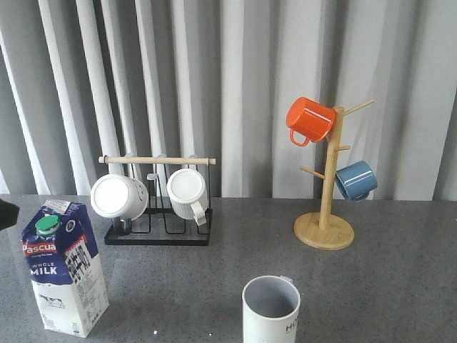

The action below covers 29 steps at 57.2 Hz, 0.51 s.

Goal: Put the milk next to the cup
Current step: 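Lower the left gripper onto the top of the Pascual milk carton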

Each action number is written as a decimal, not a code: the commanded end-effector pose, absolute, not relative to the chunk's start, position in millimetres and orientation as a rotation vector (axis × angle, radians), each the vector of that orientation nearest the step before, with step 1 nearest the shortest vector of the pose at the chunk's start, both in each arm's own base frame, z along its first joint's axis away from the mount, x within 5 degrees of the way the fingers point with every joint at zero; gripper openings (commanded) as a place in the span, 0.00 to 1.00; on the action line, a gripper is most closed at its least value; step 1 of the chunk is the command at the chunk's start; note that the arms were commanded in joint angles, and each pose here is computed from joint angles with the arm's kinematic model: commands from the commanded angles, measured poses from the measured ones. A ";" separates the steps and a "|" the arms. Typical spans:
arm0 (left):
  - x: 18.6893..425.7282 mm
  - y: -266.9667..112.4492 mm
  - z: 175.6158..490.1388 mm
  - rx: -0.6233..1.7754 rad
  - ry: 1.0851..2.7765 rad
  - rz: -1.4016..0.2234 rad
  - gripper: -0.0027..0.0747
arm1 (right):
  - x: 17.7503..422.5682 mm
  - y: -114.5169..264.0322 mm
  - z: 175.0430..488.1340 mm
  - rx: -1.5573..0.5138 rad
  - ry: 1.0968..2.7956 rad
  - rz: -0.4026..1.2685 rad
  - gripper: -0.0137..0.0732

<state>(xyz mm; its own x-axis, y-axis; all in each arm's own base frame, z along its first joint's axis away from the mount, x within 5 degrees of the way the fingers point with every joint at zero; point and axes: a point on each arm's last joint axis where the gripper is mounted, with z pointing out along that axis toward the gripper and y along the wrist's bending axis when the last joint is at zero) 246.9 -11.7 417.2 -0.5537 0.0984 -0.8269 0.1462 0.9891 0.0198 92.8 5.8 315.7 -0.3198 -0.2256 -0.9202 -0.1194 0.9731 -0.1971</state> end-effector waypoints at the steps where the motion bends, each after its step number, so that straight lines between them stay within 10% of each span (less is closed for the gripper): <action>1: 261.4 -15.2 442.8 0.192 2.054 -0.090 0.75 | 94.5 7.1 329.9 -0.259 1.810 -0.109 0.15; 29: 323.7 -21.3 443.9 0.225 2.175 -0.168 0.73 | 94.5 7.0 329.7 -0.259 1.812 -0.110 0.15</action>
<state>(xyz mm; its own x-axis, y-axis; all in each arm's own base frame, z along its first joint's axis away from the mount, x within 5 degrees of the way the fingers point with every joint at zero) 326.8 -19.9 424.1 -0.6409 0.1186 -0.7584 0.2221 0.9744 -0.0353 92.8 5.8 315.7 -0.3198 -0.2256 -0.9202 -0.1194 0.9731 -0.1971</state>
